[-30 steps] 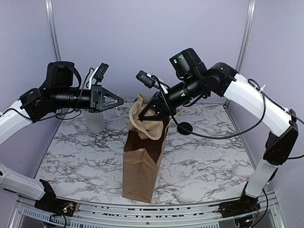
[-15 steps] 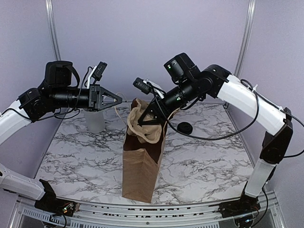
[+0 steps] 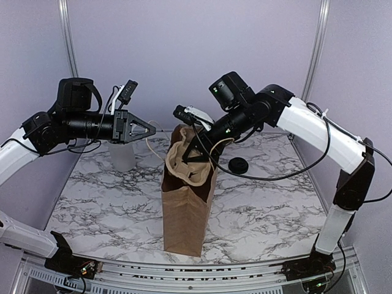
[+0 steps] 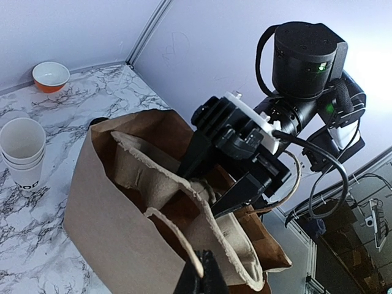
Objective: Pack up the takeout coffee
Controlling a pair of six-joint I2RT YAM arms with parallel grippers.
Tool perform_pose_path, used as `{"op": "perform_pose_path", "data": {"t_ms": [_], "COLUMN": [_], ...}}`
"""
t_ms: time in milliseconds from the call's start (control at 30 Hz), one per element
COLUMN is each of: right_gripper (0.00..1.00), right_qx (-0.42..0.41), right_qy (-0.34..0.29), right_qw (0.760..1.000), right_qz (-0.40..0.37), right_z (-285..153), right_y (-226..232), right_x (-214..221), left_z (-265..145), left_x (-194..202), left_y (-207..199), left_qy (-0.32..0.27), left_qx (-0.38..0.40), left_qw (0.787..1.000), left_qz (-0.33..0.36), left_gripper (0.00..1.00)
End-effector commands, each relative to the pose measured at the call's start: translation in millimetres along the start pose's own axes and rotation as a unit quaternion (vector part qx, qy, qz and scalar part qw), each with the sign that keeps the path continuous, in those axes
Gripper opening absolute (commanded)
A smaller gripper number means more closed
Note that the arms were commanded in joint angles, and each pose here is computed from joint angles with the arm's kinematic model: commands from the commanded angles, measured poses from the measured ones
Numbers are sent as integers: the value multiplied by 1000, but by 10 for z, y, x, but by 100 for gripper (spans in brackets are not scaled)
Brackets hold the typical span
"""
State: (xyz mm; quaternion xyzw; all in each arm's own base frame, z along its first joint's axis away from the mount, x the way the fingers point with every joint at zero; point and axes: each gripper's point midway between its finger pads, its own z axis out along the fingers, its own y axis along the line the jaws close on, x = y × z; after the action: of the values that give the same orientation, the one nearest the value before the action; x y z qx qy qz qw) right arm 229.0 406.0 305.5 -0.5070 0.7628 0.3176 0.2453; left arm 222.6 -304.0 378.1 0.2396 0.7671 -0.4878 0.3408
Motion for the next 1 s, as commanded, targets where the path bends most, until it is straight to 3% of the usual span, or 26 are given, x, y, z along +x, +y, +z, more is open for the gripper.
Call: {"op": "perform_pose_path", "data": {"t_ms": [0, 967], "right_gripper": [39, 39], "right_qx": [26, 88], "right_qy": [-5, 76], "right_qw": [1000, 993], "right_qz": [-13, -21], "right_z": [-181, 179], "right_y": [-27, -117], "right_x": [21, 365], "left_z": [-79, 0], "left_x": [-112, -159], "left_y": [-12, -44], "left_qy": [-15, -5], "left_qx": [-10, 8], "left_qw": [1000, 1000], "left_qz": [12, 2], "left_gripper": [0, 0]}}
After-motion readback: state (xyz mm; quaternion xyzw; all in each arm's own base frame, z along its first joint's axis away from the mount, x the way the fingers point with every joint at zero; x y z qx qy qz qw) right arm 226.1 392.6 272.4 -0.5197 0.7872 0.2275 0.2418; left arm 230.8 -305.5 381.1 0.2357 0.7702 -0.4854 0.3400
